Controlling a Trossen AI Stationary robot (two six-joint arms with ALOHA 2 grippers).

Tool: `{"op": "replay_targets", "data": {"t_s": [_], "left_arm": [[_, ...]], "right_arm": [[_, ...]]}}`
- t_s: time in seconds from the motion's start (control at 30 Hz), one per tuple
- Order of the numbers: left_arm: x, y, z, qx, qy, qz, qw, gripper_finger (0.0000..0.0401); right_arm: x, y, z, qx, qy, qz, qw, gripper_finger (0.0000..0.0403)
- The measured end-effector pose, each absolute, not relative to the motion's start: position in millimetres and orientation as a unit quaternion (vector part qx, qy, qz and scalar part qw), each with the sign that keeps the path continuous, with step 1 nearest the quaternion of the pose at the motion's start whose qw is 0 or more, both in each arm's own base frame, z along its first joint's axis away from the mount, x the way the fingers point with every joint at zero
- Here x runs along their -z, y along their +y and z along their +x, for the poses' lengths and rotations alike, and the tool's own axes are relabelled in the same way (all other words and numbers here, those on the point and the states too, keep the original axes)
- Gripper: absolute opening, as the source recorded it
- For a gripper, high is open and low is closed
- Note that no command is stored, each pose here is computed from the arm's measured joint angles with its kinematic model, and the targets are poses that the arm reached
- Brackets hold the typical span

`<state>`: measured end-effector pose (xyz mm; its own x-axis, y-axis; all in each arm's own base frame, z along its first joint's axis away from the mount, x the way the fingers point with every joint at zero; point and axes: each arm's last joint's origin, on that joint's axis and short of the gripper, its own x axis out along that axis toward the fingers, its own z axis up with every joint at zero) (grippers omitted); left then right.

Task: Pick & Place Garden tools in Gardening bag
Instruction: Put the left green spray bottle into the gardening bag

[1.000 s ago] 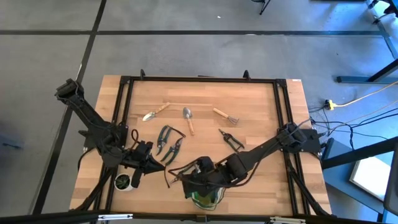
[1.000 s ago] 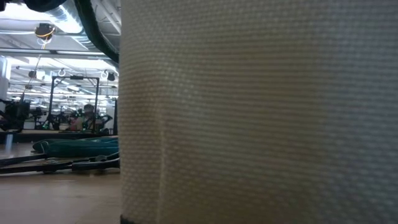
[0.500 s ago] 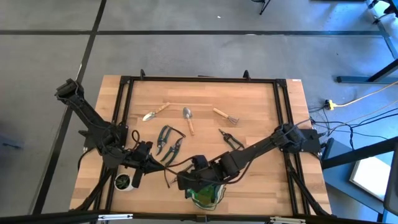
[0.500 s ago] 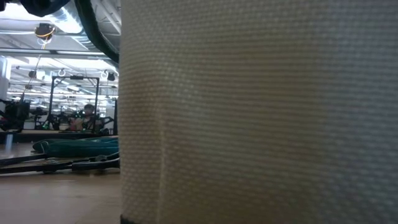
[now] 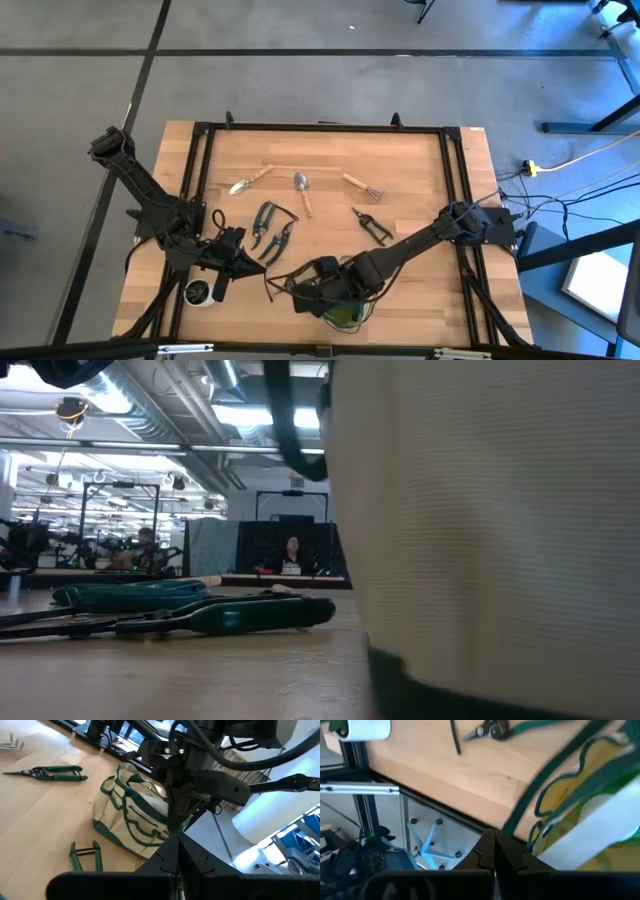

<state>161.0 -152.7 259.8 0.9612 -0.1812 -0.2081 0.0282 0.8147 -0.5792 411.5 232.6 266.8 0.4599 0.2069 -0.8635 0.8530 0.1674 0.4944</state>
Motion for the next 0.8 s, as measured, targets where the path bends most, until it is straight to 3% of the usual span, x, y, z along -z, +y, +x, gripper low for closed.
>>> {"op": "replay_targets", "data": {"t_s": [0.47,0.8], "left_arm": [[-259,-153,161,0.055,0.131,-0.297,0.944,0.0003],[-259,-152,161,0.054,0.130,-0.293,0.946,0.0001]], "right_arm": [[-316,221,389,0.322,0.443,0.547,0.634,0.0000],[-309,225,392,0.314,0.455,0.552,0.624,0.0000]]}}
